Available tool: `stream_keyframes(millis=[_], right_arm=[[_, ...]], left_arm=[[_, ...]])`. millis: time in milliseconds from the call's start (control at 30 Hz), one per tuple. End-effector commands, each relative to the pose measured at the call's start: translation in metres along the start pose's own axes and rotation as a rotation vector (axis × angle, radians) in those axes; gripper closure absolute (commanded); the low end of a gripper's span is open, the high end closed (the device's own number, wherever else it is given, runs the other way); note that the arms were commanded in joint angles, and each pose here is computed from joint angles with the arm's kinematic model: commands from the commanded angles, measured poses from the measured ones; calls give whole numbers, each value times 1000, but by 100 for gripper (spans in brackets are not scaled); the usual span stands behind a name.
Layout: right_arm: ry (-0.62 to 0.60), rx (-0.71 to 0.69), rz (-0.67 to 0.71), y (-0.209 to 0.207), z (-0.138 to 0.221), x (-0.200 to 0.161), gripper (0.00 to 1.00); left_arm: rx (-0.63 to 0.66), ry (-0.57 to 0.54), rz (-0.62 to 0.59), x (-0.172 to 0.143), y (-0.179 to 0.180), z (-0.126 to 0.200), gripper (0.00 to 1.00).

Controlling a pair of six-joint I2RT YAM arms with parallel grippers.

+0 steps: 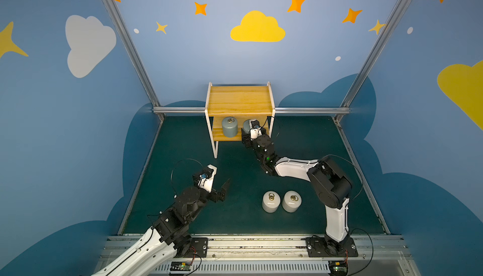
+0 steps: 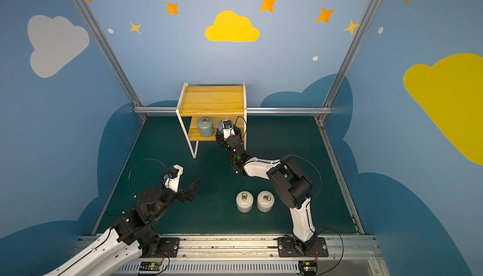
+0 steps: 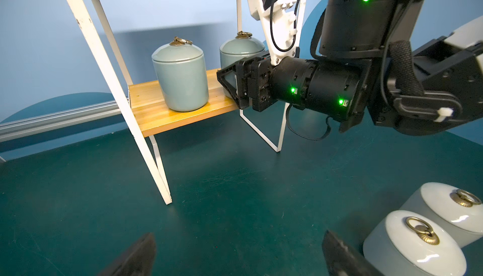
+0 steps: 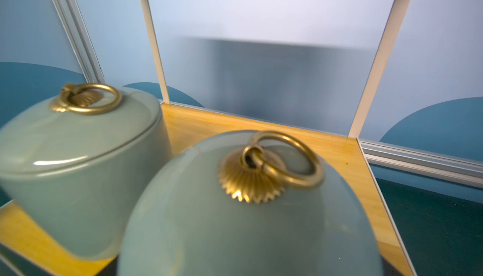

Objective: Remove the tea canisters from the shelf
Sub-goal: Pick up the tea canister from the shelf.

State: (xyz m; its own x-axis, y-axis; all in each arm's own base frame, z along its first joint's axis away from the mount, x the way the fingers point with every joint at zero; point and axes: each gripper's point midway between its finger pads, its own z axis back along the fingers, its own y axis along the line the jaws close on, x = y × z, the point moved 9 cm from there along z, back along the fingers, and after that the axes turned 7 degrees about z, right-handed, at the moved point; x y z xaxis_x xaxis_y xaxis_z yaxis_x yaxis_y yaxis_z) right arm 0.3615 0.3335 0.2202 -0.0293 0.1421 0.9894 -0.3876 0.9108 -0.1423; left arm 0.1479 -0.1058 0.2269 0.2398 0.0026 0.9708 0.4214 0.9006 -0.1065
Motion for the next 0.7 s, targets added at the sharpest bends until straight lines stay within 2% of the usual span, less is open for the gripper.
stream_keyframes(millis=[0, 667], right_arm=[[-45, -3, -9, 5, 15, 15, 42], [-86, 46, 12, 33, 78, 37, 46]], left_arm=[[-2, -43, 3, 8, 0, 2, 0], [-15, -79, 6, 12, 0, 7, 0]])
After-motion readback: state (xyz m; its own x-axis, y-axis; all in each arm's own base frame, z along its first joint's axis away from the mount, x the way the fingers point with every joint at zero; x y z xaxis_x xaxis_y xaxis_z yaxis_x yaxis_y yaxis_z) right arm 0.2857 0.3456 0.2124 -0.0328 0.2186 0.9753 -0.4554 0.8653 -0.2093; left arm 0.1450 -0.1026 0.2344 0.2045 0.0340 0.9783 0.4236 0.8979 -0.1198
